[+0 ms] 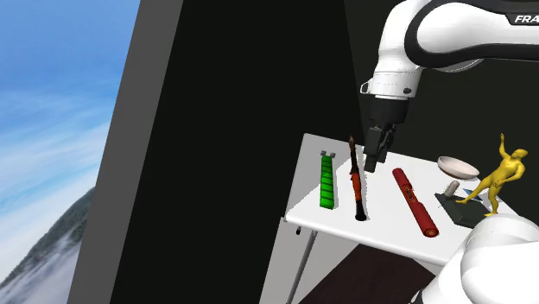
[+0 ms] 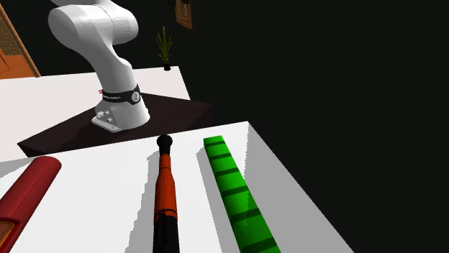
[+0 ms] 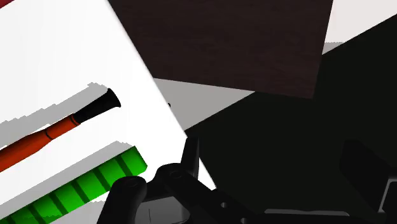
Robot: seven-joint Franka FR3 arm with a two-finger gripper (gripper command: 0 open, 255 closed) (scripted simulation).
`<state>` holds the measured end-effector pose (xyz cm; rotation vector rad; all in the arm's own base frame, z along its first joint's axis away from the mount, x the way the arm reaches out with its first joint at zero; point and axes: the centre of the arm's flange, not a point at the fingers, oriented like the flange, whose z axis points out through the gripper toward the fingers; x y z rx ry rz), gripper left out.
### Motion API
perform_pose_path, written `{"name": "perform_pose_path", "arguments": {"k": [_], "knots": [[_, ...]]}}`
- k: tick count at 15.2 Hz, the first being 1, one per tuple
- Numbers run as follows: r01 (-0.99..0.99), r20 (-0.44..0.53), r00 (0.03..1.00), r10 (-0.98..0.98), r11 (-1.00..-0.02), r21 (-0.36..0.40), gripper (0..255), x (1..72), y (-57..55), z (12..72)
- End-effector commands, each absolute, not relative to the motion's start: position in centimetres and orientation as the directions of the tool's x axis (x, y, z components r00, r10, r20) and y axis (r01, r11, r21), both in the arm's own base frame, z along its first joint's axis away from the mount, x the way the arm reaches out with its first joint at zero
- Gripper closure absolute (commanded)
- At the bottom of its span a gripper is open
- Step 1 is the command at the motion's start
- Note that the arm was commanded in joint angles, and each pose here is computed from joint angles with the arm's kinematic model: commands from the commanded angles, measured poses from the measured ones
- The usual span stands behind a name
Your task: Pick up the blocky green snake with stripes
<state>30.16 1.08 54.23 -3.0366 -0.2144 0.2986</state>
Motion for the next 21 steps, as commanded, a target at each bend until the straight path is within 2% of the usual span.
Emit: {"name": "perform_pose_path", "arguments": {"k": [1,11,21], "knots": [[0.131,-0.188,0.971,0.147,-0.987,-0.096,0,30.2,1.1,54.2],[-0.161,-0.144,0.978,-0.151,-0.985,-0.059,0,38.5,-3.7,46.4],[-0.44,-0.091,0.896,-0.435,-0.897,-0.038,0,45.3,-11.1,39.1]]}}
